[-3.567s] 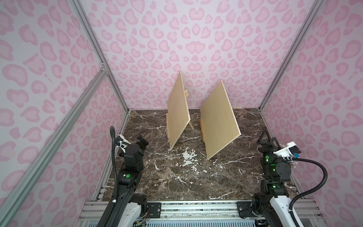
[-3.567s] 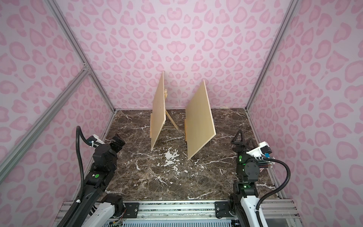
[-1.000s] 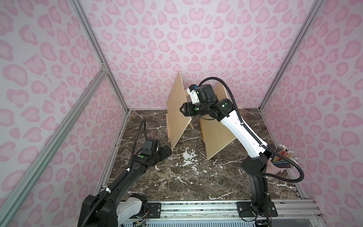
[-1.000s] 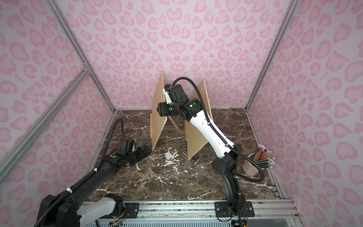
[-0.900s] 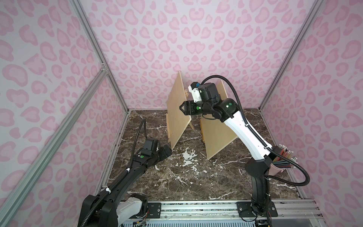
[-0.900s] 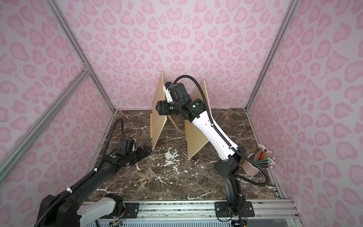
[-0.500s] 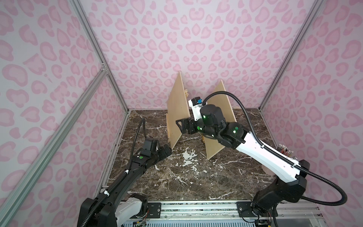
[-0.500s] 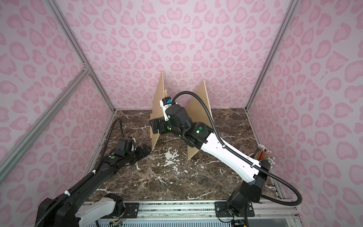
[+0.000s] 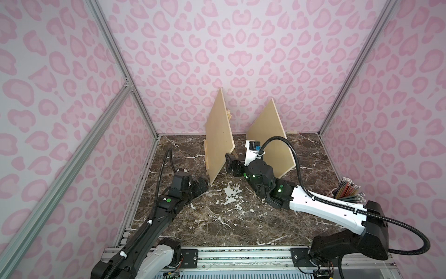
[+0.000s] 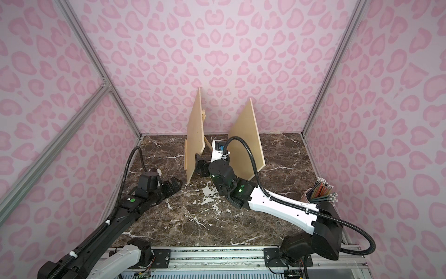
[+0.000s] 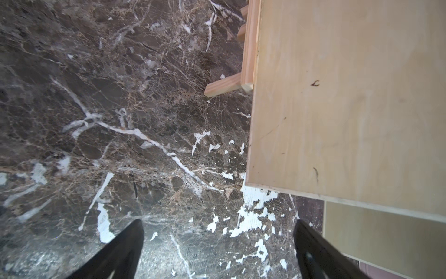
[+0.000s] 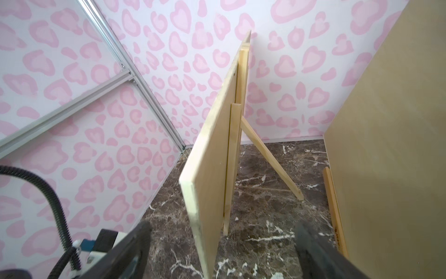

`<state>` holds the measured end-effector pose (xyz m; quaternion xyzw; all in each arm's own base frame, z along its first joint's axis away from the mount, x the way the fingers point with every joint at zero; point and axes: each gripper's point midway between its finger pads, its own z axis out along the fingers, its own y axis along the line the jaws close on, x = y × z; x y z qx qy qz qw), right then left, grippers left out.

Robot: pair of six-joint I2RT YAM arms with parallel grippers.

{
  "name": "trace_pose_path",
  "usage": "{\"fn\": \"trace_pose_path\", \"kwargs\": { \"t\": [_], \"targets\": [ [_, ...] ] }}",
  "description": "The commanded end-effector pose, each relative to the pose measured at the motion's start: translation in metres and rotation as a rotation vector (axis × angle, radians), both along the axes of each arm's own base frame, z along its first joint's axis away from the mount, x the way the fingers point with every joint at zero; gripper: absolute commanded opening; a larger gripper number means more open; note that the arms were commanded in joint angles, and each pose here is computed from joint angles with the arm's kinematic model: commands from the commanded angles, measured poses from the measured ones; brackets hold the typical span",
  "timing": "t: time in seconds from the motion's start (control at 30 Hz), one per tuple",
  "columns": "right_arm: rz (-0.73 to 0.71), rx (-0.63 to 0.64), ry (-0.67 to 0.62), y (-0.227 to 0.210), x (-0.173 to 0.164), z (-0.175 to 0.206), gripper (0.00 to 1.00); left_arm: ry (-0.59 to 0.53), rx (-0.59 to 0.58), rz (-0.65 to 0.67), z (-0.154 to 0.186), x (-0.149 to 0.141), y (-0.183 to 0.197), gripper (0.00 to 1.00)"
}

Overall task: Disassemble the easel
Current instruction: Pick up the drawing board from the easel.

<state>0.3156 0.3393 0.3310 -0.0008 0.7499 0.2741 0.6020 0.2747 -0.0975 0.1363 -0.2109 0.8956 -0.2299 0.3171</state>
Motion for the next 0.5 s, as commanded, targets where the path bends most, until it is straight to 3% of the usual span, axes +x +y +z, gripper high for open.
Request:
{"fn": "trace_pose_path", "kwargs": {
  "t": [0.0, 0.27, 0.47],
  "targets": [
    [-0.051, 0.153, -0.09, -0.001, 0.007, 0.027, 0.87, -0.023, 0.002, 0.034, 0.003, -0.001, 0.006, 0.98],
    [-0.081, 0.273, -0.121, 0.004, 0.011, 0.009, 0.71, -0.067, -0.022, 0.053, 0.012, -0.006, 0.009, 0.98],
    [-0.072, 0.297, -0.169, 0.016, 0.013, 0.009, 0.68, -0.075, -0.031, 0.044, 0.016, -0.007, 0.007, 0.98]
  ]
}}
